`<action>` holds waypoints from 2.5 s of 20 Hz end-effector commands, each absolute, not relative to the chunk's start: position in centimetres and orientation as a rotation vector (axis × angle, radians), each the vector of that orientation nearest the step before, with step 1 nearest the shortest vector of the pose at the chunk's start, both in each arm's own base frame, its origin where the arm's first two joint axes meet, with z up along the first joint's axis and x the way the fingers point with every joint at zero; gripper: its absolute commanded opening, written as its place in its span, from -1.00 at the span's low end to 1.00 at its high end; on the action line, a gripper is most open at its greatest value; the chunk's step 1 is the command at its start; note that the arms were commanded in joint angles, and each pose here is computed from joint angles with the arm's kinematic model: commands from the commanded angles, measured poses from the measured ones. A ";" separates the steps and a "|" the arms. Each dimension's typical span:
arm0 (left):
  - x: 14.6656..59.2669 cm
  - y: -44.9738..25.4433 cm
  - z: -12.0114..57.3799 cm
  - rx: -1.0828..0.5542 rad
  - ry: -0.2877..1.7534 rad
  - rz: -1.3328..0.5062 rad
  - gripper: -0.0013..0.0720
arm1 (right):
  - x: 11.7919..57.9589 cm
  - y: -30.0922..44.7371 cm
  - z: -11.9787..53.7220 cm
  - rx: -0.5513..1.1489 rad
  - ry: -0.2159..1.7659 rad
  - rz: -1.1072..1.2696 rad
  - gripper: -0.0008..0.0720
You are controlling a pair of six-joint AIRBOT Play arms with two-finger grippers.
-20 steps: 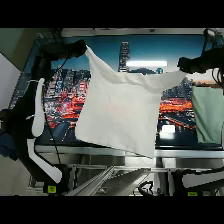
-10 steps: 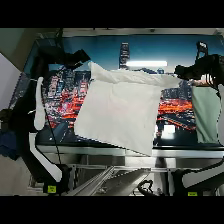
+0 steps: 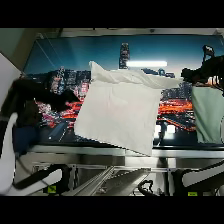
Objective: Fold the shirts.
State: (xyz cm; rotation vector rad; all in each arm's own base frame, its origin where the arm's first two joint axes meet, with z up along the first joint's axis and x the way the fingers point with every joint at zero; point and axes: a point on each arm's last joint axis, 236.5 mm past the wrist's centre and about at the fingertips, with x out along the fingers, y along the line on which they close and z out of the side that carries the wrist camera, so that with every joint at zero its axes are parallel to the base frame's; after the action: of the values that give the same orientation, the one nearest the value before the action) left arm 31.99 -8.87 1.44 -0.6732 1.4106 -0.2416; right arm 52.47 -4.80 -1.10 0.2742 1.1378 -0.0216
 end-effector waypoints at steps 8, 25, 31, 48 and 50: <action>17.3 -10.5 -8.3 -1.080 1.185 0.044 0.77 | 52.7 -4.3 -0.9 0.275 1.126 0.021 -0.94; 28.4 -4.3 -10.0 -0.910 1.066 0.189 -0.92 | 52.0 -4.0 -1.1 0.264 1.157 0.043 -0.94; 38.1 -2.7 -5.4 -0.795 0.965 0.105 -0.92 | 45.7 -2.8 -3.1 0.245 1.417 0.076 -0.95; 64.6 -4.1 -5.0 -0.651 0.934 -0.168 -0.92 | 21.3 16.2 -3.1 0.718 1.526 0.088 -0.94; 63.4 -3.9 -4.3 -0.648 0.995 -0.202 -0.31 | 22.3 16.0 -3.3 0.728 1.492 0.079 -0.94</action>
State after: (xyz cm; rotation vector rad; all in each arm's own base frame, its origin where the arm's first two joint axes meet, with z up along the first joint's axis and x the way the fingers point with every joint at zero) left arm 64.34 -4.20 -4.23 -0.6449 0.9448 -0.1853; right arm 21.41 15.59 -3.20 0.6739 1.5357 0.0928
